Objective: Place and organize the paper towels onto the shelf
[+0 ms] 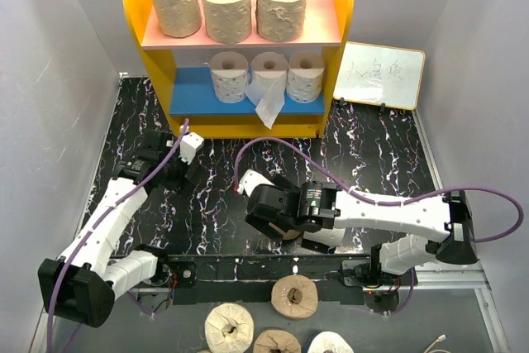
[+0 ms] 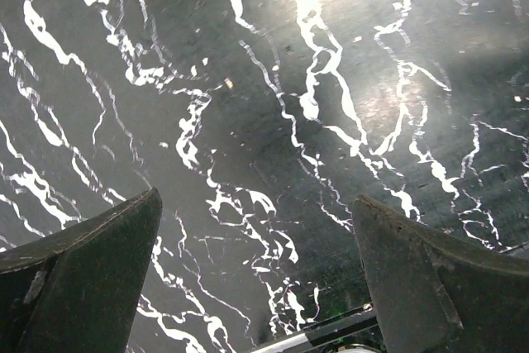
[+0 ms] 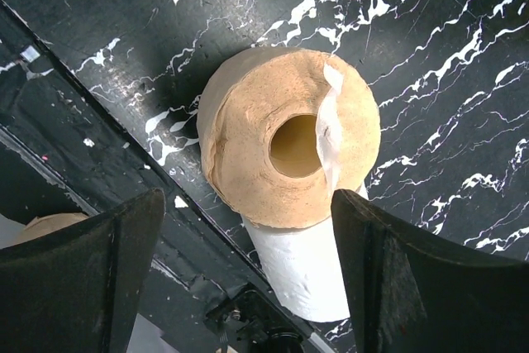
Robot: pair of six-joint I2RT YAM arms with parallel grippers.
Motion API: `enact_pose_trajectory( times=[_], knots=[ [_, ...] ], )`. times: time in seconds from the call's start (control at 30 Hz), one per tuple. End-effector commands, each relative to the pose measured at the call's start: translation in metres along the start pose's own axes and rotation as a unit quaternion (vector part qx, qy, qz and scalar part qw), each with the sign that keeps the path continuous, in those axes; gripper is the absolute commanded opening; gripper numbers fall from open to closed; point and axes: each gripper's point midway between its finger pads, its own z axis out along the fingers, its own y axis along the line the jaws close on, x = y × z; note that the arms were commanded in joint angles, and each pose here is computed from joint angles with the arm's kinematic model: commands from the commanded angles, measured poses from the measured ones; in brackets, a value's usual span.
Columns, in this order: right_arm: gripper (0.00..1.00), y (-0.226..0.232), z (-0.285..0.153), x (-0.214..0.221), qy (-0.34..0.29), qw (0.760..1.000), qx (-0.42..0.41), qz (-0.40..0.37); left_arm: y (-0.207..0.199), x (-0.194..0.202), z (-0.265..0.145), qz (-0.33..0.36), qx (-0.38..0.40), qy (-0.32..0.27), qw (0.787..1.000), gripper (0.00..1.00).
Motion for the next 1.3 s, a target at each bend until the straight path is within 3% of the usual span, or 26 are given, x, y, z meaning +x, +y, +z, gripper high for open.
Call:
enact_pose_trajectory(
  times=[0.0, 0.47, 0.9, 1.27],
  knots=[
    [0.79, 0.003, -0.001, -0.002, -0.003, 1.0, 0.001, -0.006, 0.018, 0.013, 0.0, -0.056, -0.037, 0.027, 0.997, 0.99],
    [0.74, 0.023, 0.016, 0.014, 0.006, 0.999, -0.034, 0.007, 0.04, 0.023, -0.003, -0.096, -0.062, 0.023, 0.993, 0.99],
    [0.7, 0.001, 0.038, 0.021, 0.054, 0.994, 0.091, -0.031, 0.035, 0.045, -0.005, -0.089, -0.072, 0.018, 0.993, 0.99],
    [0.71, 0.009, 0.048, 0.017, 0.06, 0.993, 0.091, -0.044, 0.032, 0.047, 0.0, -0.088, -0.058, 0.03, 0.994, 0.99]
  ],
)
